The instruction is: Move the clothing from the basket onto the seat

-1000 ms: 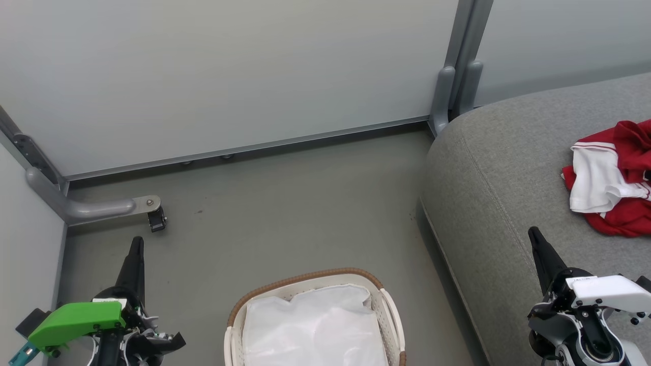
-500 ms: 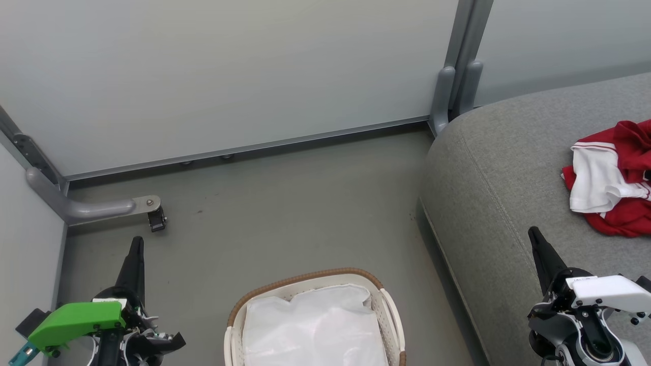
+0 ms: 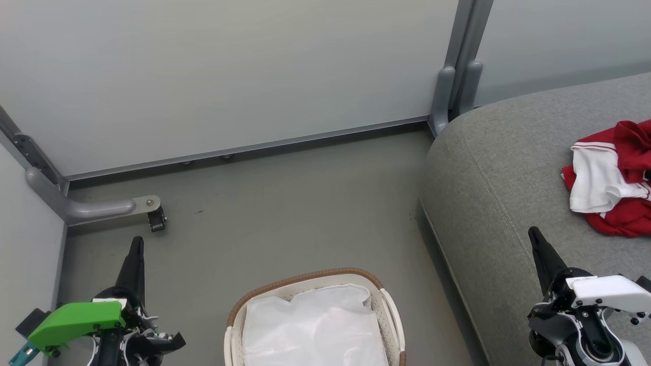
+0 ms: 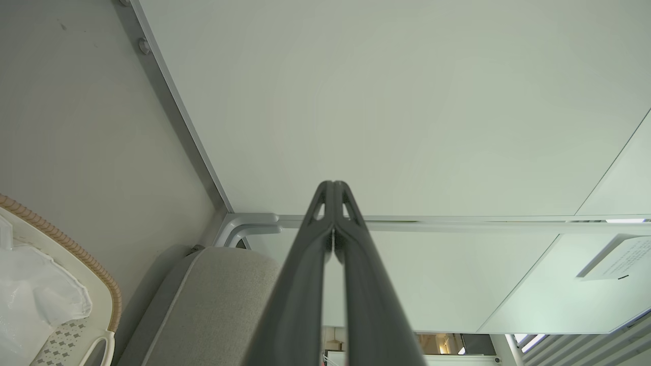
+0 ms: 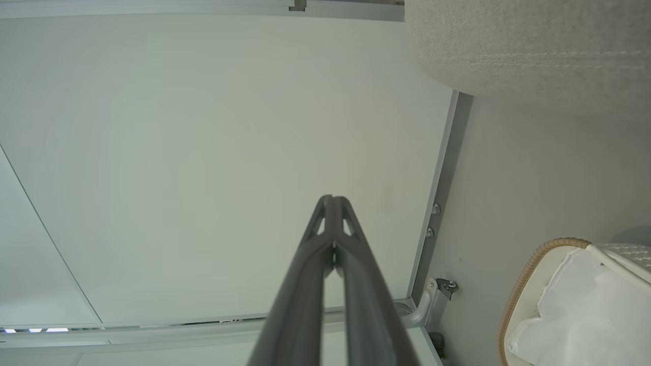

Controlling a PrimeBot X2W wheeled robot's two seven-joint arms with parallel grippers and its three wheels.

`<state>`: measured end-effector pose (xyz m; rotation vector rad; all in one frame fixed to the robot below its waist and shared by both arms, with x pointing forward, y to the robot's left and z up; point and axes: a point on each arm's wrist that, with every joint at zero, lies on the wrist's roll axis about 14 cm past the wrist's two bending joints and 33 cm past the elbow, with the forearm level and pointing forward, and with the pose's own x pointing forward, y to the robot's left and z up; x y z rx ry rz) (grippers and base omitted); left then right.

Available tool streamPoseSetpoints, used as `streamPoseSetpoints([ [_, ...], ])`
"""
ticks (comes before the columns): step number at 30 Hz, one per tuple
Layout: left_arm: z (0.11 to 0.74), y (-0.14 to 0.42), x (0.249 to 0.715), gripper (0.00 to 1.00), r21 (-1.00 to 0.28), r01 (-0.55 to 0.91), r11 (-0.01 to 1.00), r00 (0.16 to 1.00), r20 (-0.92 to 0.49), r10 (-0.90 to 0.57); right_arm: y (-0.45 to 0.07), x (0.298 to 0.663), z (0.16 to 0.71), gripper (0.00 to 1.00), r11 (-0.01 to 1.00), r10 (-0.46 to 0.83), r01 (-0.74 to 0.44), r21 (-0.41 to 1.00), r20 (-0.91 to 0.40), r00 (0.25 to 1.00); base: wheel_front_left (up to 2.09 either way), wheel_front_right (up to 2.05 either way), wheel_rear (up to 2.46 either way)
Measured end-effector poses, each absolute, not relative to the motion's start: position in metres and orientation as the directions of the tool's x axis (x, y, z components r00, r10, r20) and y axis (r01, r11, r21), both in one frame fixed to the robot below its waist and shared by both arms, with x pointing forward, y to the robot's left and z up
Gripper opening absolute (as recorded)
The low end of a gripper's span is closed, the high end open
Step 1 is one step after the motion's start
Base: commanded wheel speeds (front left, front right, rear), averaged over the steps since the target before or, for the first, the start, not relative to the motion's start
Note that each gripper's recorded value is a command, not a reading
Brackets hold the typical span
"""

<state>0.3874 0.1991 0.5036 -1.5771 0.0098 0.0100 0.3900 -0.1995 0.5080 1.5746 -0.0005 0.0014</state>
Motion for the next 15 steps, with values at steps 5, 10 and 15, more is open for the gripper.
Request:
streamPoseSetpoints([
  [5,0.5036,0.1991,0.3874,0.0,-1.0,-0.013,-0.006,1.0,-0.013,0.0,-0.1996,0.39,0.508,0.0,-0.004,0.0,-0.001,1.0,0.001,1.0,0.0,0.0,0.0],
  [10,0.5037,0.1991,0.3874,0.0,-1.0,-0.012,-0.006,1.0,-0.012,0.0,-0.1996,0.39,0.508,0.0,-0.004,0.0,-0.001,1.0,0.001,1.0,0.0,0.0,0.0],
  [15,0.5037,0.1991,0.3874,0.0,-1.0,-0.012,-0.006,1.0,-0.012,0.0,-0.1996,0.39,0.508,0.0,-0.004,0.0,-0.001,1.0,0.001,1.0,0.0,0.0,0.0],
])
